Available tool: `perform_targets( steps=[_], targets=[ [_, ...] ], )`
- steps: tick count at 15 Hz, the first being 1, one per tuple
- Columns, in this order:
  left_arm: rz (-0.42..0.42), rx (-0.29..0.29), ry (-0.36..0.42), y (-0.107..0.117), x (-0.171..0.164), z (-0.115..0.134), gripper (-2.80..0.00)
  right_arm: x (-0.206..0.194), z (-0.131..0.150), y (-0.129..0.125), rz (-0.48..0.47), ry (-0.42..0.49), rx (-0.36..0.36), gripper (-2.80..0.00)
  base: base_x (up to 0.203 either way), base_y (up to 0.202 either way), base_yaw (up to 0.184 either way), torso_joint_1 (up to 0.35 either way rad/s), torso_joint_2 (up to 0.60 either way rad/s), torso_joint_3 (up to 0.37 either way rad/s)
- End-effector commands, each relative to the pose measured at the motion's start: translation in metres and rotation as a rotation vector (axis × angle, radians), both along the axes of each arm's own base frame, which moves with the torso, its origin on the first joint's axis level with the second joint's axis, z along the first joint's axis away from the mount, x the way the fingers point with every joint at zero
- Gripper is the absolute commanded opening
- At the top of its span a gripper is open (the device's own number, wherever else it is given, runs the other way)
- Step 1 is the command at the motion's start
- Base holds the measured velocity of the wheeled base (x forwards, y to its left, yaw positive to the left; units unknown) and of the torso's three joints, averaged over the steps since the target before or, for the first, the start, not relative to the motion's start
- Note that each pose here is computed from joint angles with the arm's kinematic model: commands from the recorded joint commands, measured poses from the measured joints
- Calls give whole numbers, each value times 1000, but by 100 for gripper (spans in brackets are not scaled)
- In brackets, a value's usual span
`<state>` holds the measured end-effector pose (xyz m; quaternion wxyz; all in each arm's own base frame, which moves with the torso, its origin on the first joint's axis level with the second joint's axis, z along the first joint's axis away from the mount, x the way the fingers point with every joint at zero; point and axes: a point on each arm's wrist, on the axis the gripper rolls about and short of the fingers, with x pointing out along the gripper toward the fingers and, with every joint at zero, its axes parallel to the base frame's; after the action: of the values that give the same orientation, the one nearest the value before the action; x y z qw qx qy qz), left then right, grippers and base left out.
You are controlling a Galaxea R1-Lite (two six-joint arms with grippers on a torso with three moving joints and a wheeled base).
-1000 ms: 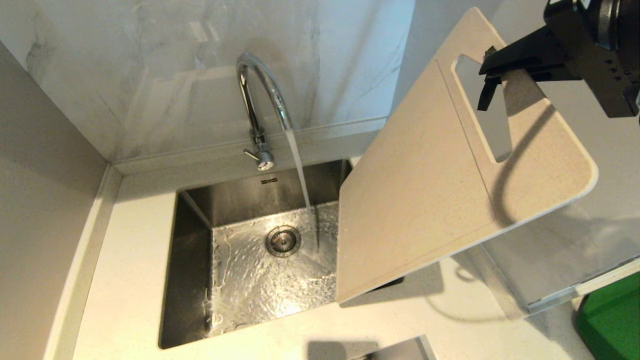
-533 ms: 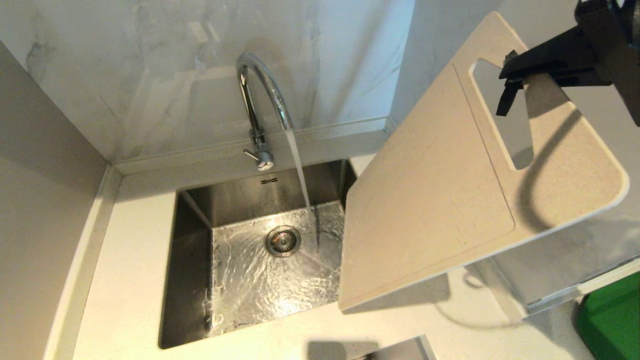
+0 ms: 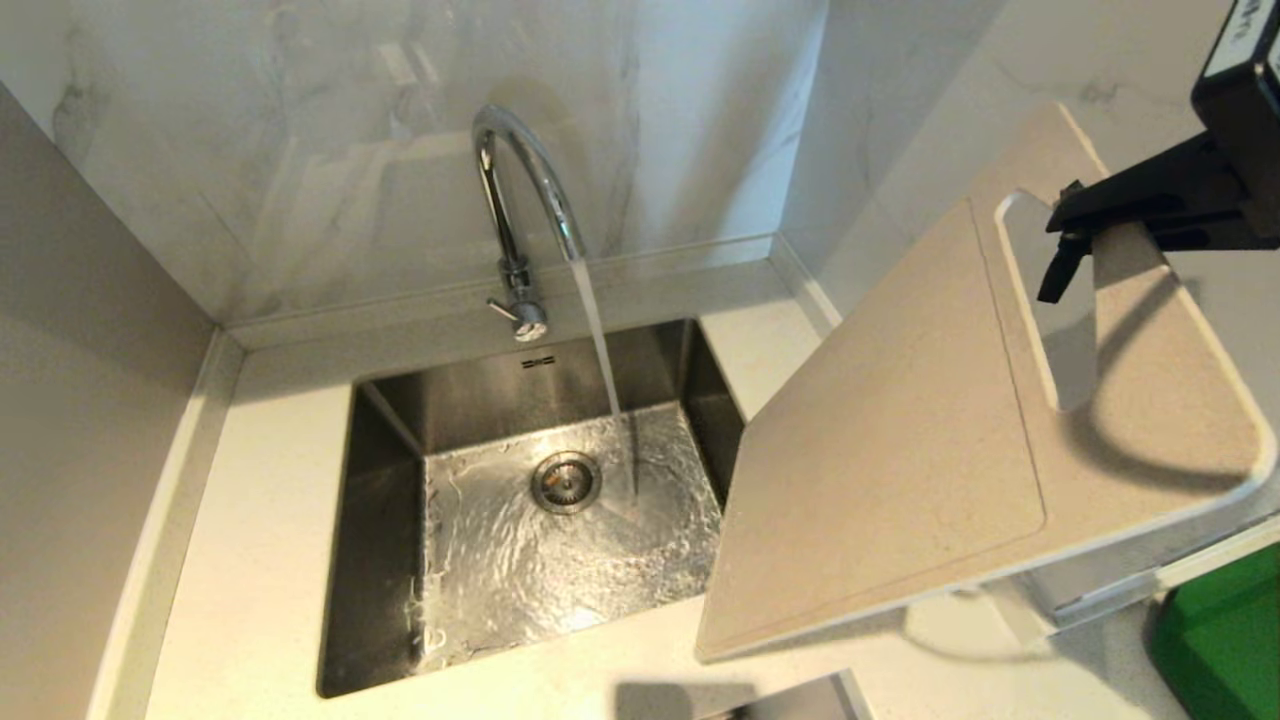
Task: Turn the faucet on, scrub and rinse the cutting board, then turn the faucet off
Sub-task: Put down the cutting board
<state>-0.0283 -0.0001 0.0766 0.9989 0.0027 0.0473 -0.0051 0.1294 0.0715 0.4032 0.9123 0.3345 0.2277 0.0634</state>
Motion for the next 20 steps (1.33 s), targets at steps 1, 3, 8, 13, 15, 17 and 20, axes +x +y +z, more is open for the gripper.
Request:
perform_targets(
  steps=[1, 3, 8, 13, 15, 17, 20],
  targets=[
    [1, 0, 2, 0, 0, 0, -280, -6, 1, -3, 13, -18, -27, -280, 0, 0, 0, 0, 0, 0],
    [1, 0, 2, 0, 0, 0, -280, -8, 2, -5, 27, -34, -57, -280, 0, 0, 0, 0, 0, 0],
    [1, 0, 2, 0, 0, 0, -280, -21, -25, -12, 85, 39, -207, -280, 0, 0, 0, 0, 0, 0],
    [0, 0, 2, 0, 0, 0, -280, -39, -65, -22, 144, 94, -312, -280, 0, 0, 0, 0, 0, 0],
    [1, 0, 2, 0, 0, 0, -280, -40, -68, -23, 148, 53, -300, -280, 0, 0, 0, 0, 0, 0],
    [0, 0, 1, 0, 0, 0, -280, -38, -67, -22, 146, 40, -294, -280, 0, 0, 0, 0, 0, 0],
    [1, 0, 2, 0, 0, 0, -280, -36, -79, -21, 149, 82, -314, -280, 0, 0, 0, 0, 0, 0]
  ],
)
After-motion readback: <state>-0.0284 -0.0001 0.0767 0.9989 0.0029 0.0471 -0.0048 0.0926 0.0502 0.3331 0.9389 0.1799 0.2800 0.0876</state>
